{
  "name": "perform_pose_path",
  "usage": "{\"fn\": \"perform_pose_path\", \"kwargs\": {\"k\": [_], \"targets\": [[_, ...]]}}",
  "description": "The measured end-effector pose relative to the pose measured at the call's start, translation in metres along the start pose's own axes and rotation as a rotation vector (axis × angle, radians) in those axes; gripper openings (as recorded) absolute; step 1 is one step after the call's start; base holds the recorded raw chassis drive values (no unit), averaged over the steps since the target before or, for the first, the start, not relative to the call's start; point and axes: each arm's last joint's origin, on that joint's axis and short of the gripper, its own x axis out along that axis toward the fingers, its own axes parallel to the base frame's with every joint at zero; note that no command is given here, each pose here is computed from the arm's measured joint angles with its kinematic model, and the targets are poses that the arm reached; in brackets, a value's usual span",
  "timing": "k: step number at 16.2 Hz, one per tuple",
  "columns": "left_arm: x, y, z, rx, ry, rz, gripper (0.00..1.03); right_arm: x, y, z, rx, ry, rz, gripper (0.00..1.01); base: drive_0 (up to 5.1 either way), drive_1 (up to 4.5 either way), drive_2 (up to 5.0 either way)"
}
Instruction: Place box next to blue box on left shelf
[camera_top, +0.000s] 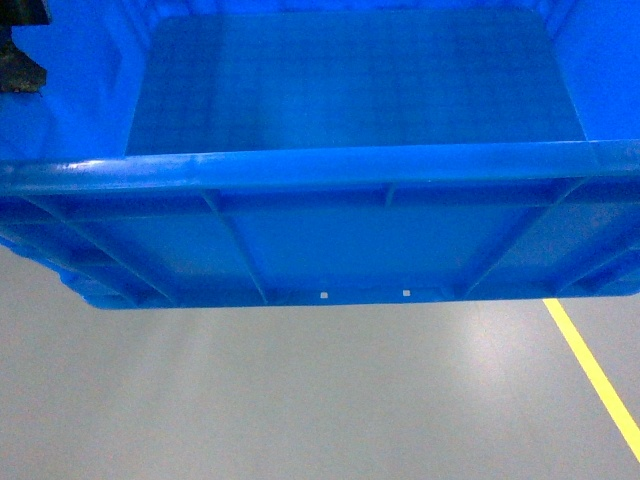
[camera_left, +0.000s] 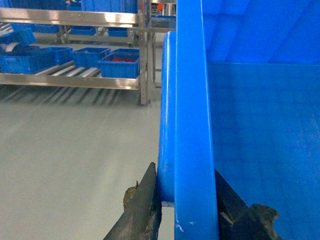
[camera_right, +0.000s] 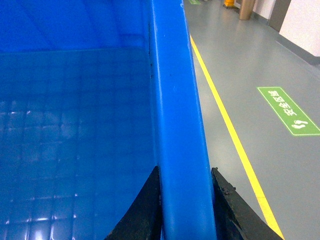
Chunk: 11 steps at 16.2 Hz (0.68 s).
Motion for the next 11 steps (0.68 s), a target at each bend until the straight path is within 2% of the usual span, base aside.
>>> {"fn": "perform_pose_path", "kwargs": {"k": [11], "targets": [[-0.0002,0.0000,0.0001,0.001,0.000,-0.001,0.18,0.0000,0.0001,-0.0003,0.000,0.003,0.001,0.20,0.0,4.25,-4.2]]}}
